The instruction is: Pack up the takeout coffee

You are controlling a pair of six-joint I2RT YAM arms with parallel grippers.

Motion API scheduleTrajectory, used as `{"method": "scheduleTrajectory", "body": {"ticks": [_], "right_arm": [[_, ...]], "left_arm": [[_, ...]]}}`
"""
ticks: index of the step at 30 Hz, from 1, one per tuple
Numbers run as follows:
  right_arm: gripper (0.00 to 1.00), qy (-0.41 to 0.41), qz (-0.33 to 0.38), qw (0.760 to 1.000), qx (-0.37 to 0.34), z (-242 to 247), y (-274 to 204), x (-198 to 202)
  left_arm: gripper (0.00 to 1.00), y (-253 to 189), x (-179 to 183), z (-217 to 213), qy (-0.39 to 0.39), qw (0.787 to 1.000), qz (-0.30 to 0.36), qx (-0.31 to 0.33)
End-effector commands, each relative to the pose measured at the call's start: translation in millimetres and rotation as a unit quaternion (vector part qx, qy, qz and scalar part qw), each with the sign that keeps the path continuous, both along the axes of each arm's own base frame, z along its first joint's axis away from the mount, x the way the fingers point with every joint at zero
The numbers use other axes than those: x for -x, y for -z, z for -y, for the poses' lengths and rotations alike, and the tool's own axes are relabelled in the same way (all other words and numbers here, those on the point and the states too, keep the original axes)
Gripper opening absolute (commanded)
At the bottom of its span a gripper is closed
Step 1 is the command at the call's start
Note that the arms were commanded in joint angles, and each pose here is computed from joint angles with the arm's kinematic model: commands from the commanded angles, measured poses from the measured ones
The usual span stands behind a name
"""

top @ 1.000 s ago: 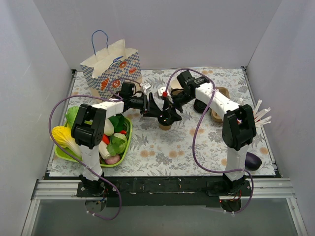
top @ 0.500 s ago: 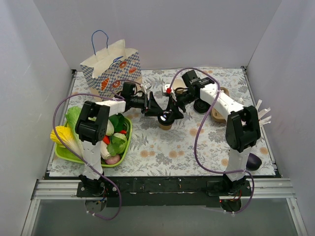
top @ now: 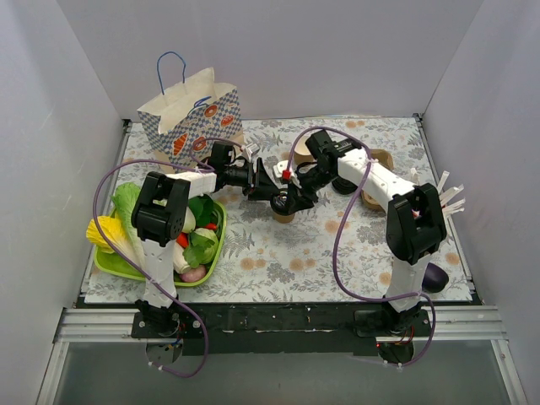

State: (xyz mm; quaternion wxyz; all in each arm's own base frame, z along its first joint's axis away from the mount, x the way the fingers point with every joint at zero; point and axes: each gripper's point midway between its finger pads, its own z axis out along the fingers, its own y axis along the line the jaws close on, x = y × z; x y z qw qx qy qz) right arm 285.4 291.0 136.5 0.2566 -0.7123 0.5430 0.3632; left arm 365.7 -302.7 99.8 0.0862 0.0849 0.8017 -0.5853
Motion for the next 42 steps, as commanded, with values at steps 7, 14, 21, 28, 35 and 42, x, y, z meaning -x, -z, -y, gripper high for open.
{"method": "scheduleTrajectory", "body": {"ticks": [7, 14, 21, 28, 35, 42], "right_arm": [[0.28, -0.021, 0.034, 0.999, 0.032, 16.2, 23.8, 6.2], [0.24, -0.026, 0.019, 0.998, 0.048, 23.6, 41.1, 16.4], [0.23, -0.031, 0.004, 0.998, 0.059, 28.5, 53.4, 27.3], [0.23, -0.036, 0.021, 0.997, 0.07, 33.7, 68.5, 34.9], [0.22, -0.037, 0.036, 0.997, 0.066, 32.2, 64.5, 35.4], [0.2, -0.032, 0.045, 0.997, 0.062, 25.6, 54.2, 23.4]], "left_arm": [[0.59, 17.3, -9.9, -4.7, -0.029, 0.999, -0.009, -0.04], [0.57, 57.6, -2.4, -14.5, -0.062, 0.992, -0.065, -0.091], [0.57, 93.0, 6.0, -25.6, -0.09, 0.979, -0.118, -0.142], [0.58, 115.7, 16.7, -31.5, -0.101, 0.969, -0.155, -0.166], [0.58, 98.2, 1.3, -27.9, -0.071, 0.983, -0.073, -0.155], [0.61, 19.2, -46.0, -6.9, -0.033, 0.992, 0.08, -0.087]]}}
